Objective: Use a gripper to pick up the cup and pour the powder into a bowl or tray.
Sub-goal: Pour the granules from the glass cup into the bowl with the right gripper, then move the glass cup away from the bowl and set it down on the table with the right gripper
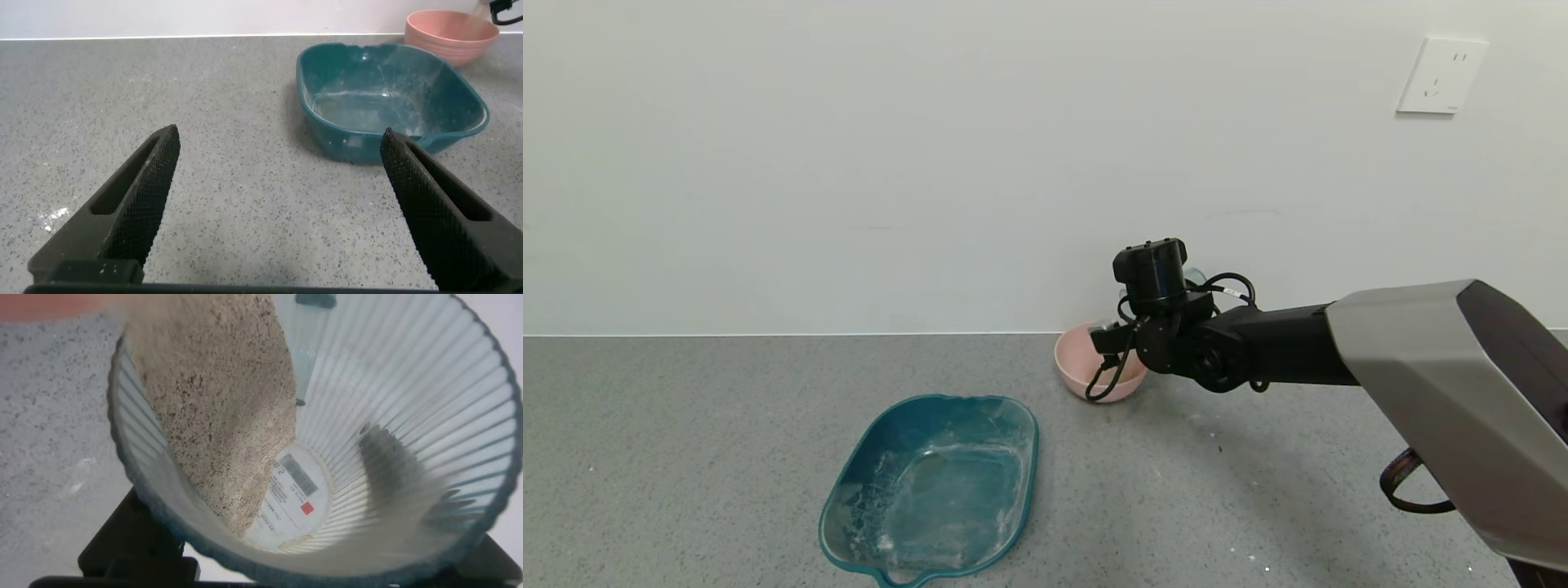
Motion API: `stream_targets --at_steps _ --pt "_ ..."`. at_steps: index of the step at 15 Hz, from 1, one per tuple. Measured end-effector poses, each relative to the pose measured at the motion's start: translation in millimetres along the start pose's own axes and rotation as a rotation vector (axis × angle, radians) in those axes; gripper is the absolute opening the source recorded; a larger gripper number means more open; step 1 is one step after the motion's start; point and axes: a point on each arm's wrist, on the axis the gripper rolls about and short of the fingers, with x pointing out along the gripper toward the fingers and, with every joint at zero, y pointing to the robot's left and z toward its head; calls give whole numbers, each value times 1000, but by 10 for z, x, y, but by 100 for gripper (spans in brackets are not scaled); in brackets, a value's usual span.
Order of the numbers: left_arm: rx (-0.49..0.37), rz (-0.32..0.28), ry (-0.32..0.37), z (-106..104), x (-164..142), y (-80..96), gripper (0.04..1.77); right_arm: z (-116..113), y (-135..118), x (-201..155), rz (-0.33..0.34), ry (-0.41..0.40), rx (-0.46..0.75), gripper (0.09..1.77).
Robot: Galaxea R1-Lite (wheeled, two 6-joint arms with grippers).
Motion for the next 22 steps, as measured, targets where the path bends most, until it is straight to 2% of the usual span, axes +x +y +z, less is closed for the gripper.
stream_targets --at_steps 7,13,16,22 --pt "0 0 0 0 0 0 176 47 197 -76 55 -32 192 135" --pt "0 0 0 0 0 0 176 -26 185 -172 70 -68 429 135" --pt "0 0 0 0 0 0 176 -105 187 -247 92 -104 546 135" --pt "0 0 0 0 0 0 176 -368 260 -518 167 -110 842 135"
